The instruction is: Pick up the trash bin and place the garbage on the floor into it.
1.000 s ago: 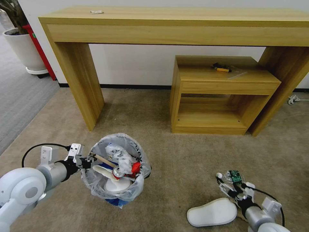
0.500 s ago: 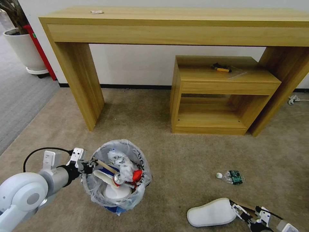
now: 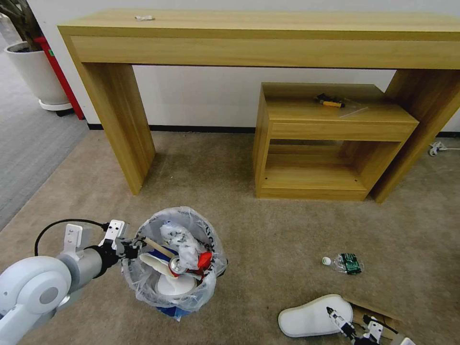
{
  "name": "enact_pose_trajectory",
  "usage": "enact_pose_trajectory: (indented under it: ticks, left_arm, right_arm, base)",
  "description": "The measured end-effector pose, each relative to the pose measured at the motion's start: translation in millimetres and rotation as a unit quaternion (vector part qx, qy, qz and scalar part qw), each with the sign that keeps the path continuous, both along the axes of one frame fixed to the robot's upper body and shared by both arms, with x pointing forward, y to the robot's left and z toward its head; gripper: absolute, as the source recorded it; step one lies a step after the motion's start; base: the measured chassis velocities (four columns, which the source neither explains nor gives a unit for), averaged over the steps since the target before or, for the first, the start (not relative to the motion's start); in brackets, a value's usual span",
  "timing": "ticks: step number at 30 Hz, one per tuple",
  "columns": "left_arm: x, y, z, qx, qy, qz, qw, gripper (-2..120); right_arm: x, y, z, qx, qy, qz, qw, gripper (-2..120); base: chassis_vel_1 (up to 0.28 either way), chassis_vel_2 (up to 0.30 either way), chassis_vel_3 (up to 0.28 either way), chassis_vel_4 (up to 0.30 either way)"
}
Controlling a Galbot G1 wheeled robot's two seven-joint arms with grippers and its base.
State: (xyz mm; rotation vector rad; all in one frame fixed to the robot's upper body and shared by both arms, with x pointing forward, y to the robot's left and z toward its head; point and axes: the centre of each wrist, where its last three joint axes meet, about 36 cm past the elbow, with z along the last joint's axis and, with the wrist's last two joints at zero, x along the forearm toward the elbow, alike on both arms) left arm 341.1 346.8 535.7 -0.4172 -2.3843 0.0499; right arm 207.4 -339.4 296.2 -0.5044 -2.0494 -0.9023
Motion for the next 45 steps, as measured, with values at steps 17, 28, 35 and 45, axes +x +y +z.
enact_pose_trajectory:
  ticks: [17,28,35,45]
  left_arm:
    - [1.3,1.2,-0.6,0.001,0.003,0.001,1.0,0]
    - [1.7,0.7,0.0,-0.002,0.004,-0.001,1.0,0]
    - [1.7,-0.1,2.7,-0.003,0.005,-0.003,1.0,0]
    - [1.0,-0.8,2.1,-0.005,0.007,-0.005,1.0,0]
  right_arm:
    - [-5.6,-9.5,-34.2,0.027,-0.014,-0.008,1.0,100]
    - [-16.6,-11.5,-61.9,0.007,-0.057,0.018,0.998,100]
    - [-16.6,-13.0,-79.2,0.009,-0.101,0.037,0.994,100]
    - [-7.4,-16.8,-86.9,-0.011,-0.132,0.063,0.989,100]
  base:
    - [0.0,0.0,0.0,0.0]
    - [0.0,0.0,0.0,0.0]
    - [0.0,0.0,0.0,0.0]
    - [0.0,0.0,0.0,0.0]
